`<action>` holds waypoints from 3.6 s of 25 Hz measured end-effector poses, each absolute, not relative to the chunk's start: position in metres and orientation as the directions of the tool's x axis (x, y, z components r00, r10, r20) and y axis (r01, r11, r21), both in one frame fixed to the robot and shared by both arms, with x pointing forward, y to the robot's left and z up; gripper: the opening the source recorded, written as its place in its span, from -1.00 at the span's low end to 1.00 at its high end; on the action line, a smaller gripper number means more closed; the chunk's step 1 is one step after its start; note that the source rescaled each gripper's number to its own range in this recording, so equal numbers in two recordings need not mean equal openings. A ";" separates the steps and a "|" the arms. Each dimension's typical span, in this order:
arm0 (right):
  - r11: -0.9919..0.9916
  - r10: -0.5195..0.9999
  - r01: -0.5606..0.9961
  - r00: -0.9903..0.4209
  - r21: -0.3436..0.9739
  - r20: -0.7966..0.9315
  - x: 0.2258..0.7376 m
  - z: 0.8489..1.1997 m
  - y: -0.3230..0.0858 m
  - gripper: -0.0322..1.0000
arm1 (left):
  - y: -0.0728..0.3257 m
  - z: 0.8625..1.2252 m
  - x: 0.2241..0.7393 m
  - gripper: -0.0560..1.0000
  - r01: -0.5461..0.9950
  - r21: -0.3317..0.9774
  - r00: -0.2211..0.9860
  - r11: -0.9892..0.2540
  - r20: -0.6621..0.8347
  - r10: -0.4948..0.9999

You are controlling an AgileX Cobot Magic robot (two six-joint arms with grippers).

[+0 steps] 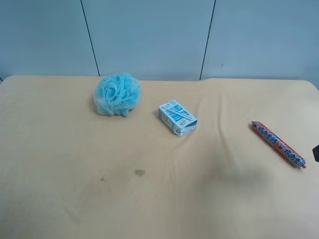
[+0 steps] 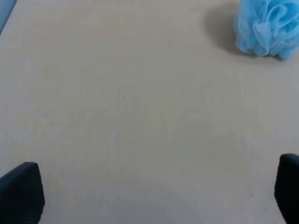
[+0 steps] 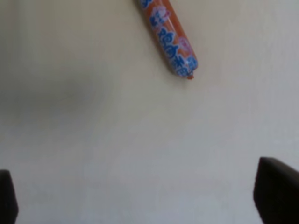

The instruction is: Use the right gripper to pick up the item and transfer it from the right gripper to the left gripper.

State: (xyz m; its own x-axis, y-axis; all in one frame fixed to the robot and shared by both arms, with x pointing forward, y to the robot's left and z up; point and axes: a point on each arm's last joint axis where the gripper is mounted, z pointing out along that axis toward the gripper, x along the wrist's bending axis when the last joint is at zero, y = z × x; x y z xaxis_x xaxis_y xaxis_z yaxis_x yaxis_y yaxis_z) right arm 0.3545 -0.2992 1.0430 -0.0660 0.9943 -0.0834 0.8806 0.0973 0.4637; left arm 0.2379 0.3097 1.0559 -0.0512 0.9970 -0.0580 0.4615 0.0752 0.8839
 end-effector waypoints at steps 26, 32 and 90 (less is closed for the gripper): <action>0.220 0.956 0.962 -0.180 0.160 -0.233 0.420 0.983 -0.309 1.00 | 0.310 1.056 0.238 1.00 0.462 0.884 -0.051 0.075 -0.058 0.997; 0.198 0.961 0.968 -0.161 0.154 -0.226 0.432 0.970 -0.316 1.00 | 0.310 1.056 0.238 1.00 0.462 0.884 -0.051 0.075 -0.058 0.997; 0.259 0.964 0.889 -0.211 0.377 -0.164 0.495 0.878 -0.330 0.79 | 0.310 1.056 0.238 1.00 0.461 0.884 -0.052 0.075 -0.057 0.997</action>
State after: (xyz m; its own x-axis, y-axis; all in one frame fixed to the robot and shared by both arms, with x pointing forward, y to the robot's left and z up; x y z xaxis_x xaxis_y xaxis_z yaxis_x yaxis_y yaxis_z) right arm 0.4949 -0.3295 0.8785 -0.2106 0.9637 -0.1644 0.8895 0.2586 0.3767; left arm 0.2379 0.3098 1.0559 -0.0517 0.9970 -0.0573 0.4614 0.0748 0.8840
